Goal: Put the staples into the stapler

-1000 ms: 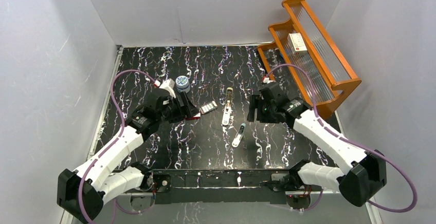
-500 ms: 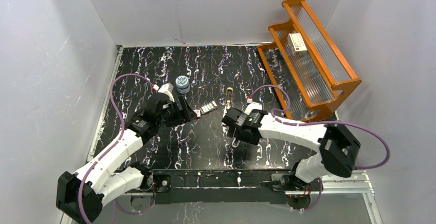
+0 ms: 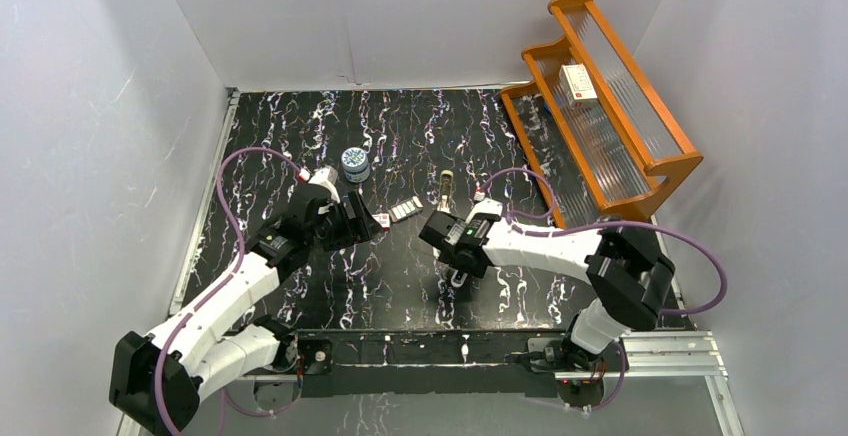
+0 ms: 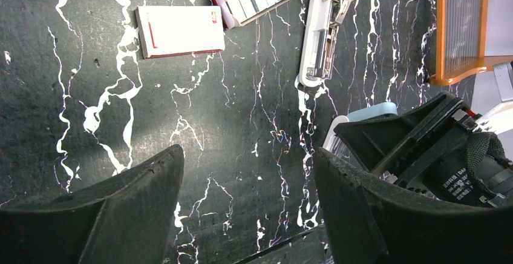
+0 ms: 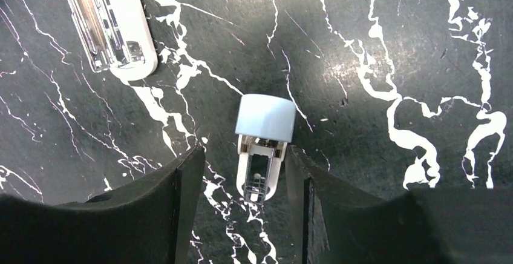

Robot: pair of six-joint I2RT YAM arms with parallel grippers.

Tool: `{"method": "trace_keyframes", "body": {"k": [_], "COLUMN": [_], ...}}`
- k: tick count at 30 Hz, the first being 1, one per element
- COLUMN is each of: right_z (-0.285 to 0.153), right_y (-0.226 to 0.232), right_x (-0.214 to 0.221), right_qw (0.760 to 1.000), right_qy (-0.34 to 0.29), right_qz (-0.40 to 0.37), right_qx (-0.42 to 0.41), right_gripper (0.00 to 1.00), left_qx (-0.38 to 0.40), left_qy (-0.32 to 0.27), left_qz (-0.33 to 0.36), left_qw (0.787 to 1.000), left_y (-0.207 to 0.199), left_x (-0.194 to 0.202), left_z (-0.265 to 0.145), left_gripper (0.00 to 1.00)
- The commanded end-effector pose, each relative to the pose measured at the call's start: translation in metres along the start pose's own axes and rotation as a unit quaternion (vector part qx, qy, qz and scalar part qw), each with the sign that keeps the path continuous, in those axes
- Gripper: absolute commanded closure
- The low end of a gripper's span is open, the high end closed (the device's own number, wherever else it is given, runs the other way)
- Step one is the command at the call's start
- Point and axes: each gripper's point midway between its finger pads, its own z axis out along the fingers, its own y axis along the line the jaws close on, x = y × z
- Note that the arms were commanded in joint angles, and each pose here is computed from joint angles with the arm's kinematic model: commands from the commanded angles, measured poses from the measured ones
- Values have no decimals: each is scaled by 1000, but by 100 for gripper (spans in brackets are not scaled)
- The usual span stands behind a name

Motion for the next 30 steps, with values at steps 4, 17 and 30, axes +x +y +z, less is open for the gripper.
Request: {"method": "trace_keyframes", "body": {"k": [4,17,30], "right_z": [11,19,27], "right_y": [-2,-9,-8], "right_x": [-5,-1,-40], "right_qw": [999,999,997], "right_qy": [-30,-30,-64], "right_qz": [9,-7,-49], "right_qx": [19,37,8], "right_gripper": [43,53,58], "left_qx": [-9,-10,-8], "left_qy": [-6,2,11], "left_qz": [0,-1,-13], "left_qw": [1000,1000,1000], "left_y": [4,4,2], "left_x": [-3,-1,2], "left_z": [2,6,10], "left_gripper": [24,24,24]}}
